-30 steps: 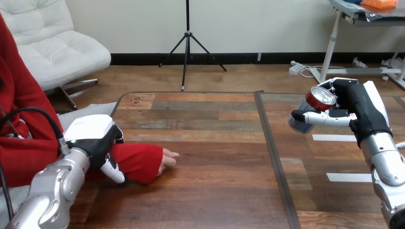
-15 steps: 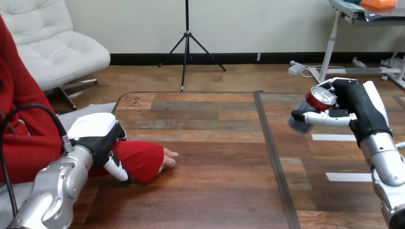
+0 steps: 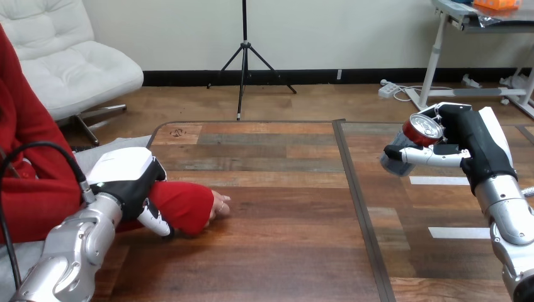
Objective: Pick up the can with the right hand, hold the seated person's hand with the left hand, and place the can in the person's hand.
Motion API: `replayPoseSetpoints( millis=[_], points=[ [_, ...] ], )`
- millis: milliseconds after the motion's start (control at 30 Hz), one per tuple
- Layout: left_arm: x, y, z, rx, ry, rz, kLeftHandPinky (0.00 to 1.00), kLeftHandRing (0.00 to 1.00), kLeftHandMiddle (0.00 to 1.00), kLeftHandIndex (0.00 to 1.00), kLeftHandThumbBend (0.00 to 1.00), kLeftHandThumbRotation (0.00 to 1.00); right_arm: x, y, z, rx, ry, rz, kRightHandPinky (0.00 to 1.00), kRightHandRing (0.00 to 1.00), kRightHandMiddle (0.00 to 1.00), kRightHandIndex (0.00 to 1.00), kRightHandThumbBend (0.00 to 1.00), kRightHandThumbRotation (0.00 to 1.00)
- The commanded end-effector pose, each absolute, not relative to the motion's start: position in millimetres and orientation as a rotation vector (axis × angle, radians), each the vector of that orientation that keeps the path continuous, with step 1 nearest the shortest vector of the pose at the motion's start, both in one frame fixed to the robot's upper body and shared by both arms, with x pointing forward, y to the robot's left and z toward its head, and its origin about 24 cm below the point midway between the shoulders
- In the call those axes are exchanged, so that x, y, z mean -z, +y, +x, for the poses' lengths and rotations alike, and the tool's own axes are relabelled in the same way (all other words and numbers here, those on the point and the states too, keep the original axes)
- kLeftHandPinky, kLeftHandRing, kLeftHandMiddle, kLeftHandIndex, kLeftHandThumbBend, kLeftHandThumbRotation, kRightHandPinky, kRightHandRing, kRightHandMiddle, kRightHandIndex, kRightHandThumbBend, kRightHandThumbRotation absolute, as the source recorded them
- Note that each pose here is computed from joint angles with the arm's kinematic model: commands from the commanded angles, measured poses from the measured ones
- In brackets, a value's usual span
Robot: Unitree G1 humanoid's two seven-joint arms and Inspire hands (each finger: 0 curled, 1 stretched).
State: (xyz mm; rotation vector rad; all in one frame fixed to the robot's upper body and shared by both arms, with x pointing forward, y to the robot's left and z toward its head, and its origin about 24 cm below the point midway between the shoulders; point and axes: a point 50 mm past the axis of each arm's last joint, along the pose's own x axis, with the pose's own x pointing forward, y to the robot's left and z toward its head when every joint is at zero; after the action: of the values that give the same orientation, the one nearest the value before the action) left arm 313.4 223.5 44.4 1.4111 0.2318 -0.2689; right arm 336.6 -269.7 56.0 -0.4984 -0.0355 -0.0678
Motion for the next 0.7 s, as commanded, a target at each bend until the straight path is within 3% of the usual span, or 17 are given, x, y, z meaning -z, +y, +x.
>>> replayPoseSetpoints(
  millis=[0, 667],
  points=[
    [-58.2, 221.1, 321.5, 0.228, 0.168, 1.391, 0.12, 0.18, 0.26, 0.29, 0.76, 0.0, -84.2, -261.7, 350.0, 0.088, -0.163, -0.471, 0.27, 0.32, 0.39, 0.44, 0.87, 0.0],
    [-57.2, 223.0, 321.1, 0.189, 0.137, 1.395, 0.17, 0.23, 0.32, 0.34, 0.69, 0.0, -83.7, -262.3, 349.3, 0.09, -0.165, -0.463, 0.29, 0.33, 0.39, 0.43, 0.87, 0.0]
  ],
)
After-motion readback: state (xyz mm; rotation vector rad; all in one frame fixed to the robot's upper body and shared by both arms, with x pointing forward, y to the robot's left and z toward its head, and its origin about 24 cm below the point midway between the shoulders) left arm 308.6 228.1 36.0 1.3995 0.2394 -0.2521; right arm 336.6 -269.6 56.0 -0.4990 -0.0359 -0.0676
